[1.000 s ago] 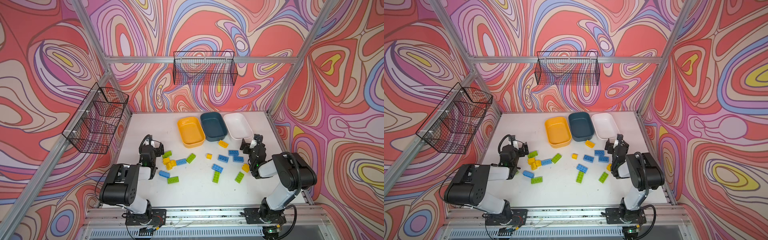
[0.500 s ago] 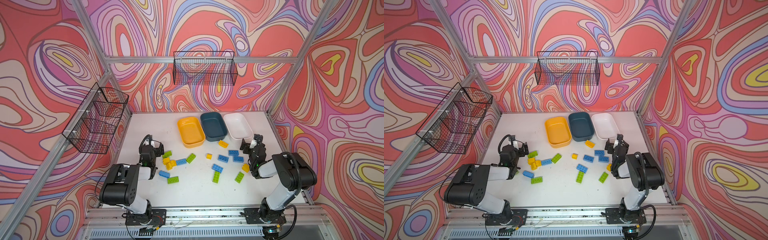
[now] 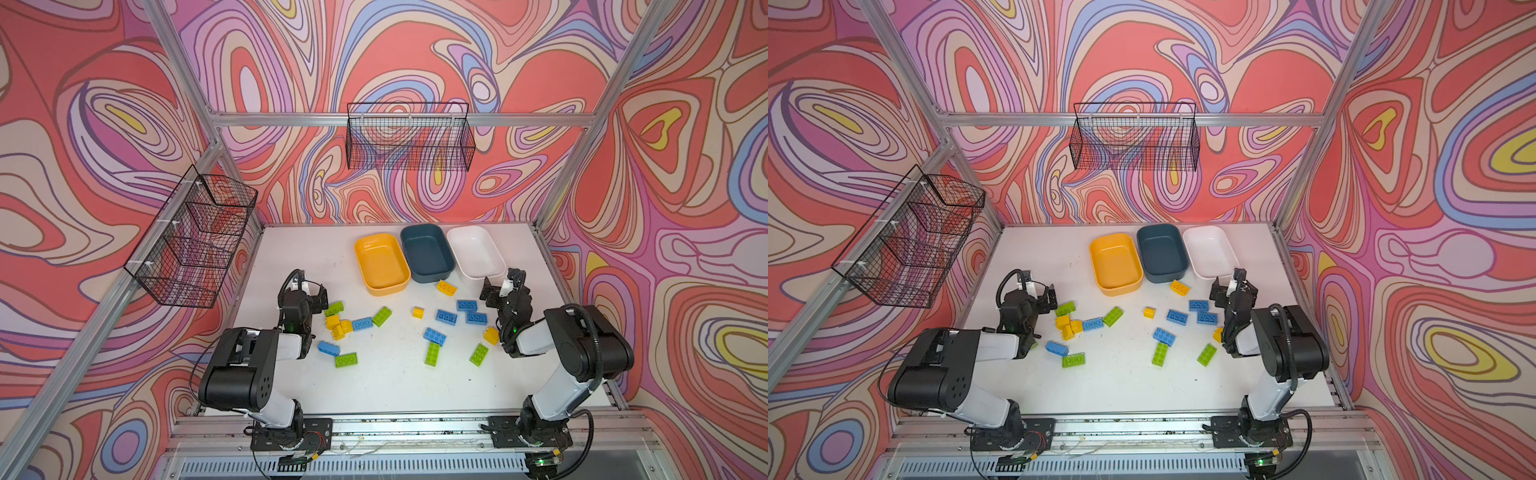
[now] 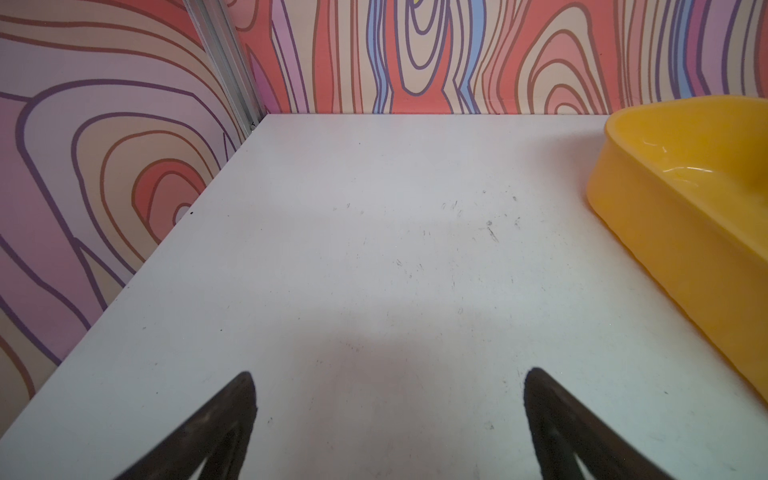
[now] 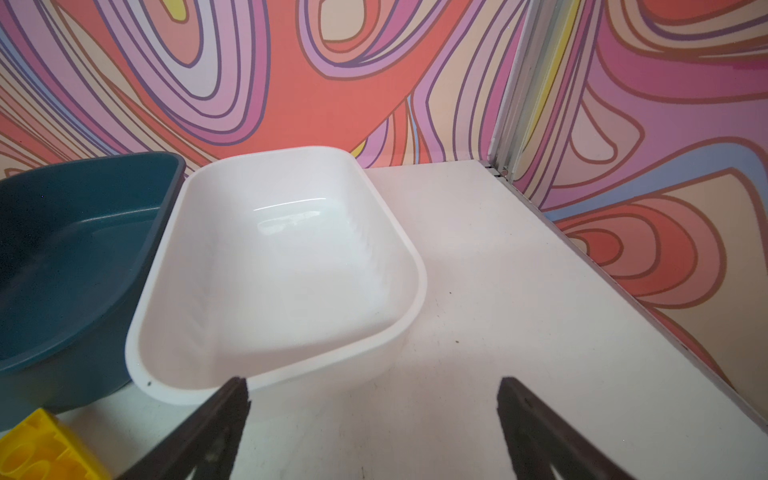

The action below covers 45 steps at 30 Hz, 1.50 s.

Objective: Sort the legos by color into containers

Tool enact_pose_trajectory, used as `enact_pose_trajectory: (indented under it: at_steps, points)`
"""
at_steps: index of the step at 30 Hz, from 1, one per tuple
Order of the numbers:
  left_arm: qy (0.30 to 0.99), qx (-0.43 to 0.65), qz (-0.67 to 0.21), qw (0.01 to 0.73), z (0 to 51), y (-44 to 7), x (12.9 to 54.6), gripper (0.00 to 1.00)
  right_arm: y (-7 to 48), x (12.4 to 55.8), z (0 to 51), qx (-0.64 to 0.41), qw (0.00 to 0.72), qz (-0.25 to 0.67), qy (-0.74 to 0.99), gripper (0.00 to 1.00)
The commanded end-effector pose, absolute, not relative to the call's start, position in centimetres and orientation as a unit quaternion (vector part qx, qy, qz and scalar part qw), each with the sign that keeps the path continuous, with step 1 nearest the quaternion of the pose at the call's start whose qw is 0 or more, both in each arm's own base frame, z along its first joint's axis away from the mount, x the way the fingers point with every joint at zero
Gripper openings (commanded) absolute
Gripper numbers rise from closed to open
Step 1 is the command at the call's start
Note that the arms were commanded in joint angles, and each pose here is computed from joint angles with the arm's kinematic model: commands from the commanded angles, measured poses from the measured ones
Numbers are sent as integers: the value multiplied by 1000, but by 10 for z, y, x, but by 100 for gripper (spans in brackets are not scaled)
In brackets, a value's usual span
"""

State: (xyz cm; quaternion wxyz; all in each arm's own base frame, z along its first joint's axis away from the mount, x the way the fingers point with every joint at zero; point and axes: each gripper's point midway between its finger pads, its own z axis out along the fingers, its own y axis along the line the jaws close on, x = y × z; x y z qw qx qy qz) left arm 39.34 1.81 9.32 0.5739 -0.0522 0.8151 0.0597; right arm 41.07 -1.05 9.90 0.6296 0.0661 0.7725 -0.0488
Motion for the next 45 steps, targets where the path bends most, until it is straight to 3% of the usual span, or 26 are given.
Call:
enact_pose_trajectory:
  at_steps: [1,9,13,19,22,32,45]
  points:
    - [819,-49,59,569,90,19,392,100,-10,415,106,65,637,-48,767,98]
    - [817,-52,63,571,93,20,392,100,-13,411,113,73,646,-58,758,98]
    - [831,-60,78,548,115,23,392,100,-35,396,143,161,631,-111,750,98]
    - [847,-99,51,520,170,15,380,100,-28,381,174,245,603,-20,759,98]
    - [863,-117,17,492,190,6,366,100,-16,381,181,230,573,1,787,96]
    - [872,-161,-12,462,232,4,314,100,49,361,152,135,454,27,880,93]
    - [845,-177,-39,503,257,2,301,100,81,363,83,124,343,-25,931,98]
